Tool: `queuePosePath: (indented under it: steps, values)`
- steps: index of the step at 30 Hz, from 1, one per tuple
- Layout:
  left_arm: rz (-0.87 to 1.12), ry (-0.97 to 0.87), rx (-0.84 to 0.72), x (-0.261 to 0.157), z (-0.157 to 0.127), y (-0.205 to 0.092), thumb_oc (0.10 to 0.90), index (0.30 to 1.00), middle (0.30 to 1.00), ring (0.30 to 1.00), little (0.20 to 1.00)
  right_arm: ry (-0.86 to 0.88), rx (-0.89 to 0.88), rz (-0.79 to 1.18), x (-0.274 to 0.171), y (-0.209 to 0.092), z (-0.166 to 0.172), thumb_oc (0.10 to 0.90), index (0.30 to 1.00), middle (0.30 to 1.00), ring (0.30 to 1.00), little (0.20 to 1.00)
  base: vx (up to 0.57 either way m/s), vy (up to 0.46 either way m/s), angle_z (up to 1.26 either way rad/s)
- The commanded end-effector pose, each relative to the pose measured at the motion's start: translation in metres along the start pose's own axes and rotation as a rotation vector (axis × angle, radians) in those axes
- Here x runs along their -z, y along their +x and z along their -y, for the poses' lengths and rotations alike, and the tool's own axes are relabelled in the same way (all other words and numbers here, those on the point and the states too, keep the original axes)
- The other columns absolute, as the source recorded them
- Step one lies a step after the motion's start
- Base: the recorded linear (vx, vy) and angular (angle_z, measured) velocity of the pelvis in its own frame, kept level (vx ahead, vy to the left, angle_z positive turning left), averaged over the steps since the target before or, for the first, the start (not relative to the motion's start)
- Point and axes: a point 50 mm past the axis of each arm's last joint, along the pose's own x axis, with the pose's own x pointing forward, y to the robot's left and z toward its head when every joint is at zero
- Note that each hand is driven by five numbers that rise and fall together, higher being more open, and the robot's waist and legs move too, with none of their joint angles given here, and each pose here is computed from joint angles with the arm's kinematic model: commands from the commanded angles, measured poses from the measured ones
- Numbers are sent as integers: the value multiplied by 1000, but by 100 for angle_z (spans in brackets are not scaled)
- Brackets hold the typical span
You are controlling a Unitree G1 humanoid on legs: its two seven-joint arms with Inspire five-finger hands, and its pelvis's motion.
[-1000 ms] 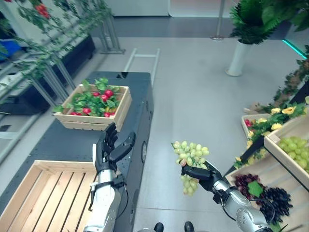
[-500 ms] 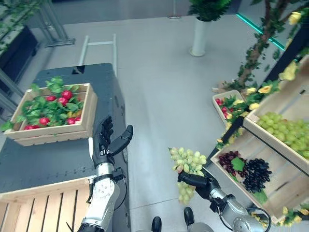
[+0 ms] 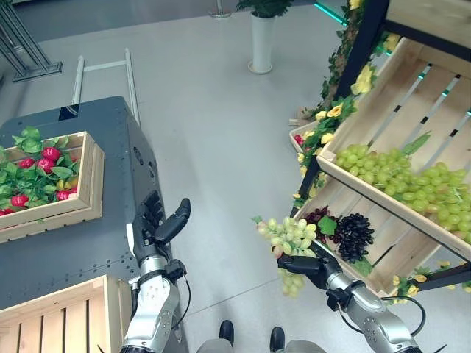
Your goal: Pick up the fruits from the basket on one side to the basket on the other side
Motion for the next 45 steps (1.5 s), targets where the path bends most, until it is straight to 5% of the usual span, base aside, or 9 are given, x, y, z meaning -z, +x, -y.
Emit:
queuePosePath:
  steps: [1,31,39,45]
  values:
    - [231,-81,69,-45,11,6,800,900,900,900,900,-172,-160,341,-72,-1,-15,400,300,300,300,300,-92,111,-50]
    - [153,24,8,-22,-15,20,800,900,900,900,900,-339,-193,652,-170,-86,15,400,300,300,300,300,20,36,-21]
    - [153,20,40,-22,-9,24,800,900,900,900,900,-353,-6,782,-203,-98,33,400,300,300,300,300,8,20,-6]
    - [155,26,68,-25,-5,25,800,900,900,900,900,-519,223,739,-223,-105,51,400,300,300,300,300,6,11,-3]
